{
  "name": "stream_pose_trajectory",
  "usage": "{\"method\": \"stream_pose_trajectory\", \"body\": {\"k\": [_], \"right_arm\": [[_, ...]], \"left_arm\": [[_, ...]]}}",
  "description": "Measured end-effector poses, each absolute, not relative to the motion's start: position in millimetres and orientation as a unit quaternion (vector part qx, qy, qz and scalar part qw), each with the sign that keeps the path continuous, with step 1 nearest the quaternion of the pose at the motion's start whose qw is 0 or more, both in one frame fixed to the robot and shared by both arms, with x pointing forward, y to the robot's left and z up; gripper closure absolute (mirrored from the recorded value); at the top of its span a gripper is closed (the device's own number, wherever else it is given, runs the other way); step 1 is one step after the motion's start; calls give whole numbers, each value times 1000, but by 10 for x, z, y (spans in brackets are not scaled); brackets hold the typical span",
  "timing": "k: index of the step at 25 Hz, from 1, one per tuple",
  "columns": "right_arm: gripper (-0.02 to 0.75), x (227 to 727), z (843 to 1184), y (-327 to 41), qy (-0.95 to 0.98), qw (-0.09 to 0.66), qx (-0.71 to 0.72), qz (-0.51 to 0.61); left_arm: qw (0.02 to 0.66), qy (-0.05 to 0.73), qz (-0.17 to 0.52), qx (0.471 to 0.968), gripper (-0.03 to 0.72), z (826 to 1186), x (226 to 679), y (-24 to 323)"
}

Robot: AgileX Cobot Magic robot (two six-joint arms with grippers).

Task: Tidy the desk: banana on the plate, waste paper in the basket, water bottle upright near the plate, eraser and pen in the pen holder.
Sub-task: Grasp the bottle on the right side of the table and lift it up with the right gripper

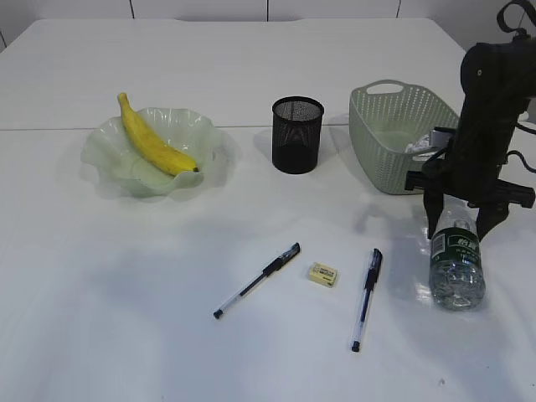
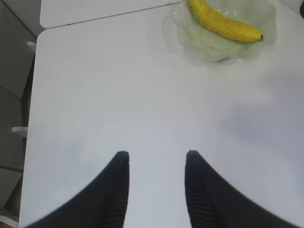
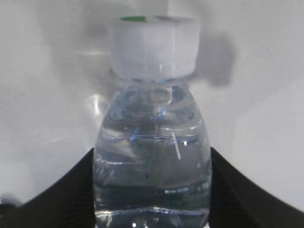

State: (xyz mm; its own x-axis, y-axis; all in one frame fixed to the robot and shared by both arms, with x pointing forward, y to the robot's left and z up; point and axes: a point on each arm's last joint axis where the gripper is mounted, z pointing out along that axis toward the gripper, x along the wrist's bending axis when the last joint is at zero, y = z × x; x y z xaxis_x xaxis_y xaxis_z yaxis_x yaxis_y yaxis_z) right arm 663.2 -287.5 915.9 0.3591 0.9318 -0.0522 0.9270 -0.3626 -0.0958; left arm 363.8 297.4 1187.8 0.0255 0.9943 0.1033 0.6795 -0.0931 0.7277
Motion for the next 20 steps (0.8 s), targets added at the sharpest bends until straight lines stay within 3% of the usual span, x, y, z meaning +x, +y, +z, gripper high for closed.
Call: {"method": "stream_pose_trajectory", "body": {"k": [20], "right_arm": [[300, 6618, 9400, -2837, -626, 0, -779, 29]], "left_arm": [[262, 625, 300, 671, 412, 11874, 3636, 2947]]}}
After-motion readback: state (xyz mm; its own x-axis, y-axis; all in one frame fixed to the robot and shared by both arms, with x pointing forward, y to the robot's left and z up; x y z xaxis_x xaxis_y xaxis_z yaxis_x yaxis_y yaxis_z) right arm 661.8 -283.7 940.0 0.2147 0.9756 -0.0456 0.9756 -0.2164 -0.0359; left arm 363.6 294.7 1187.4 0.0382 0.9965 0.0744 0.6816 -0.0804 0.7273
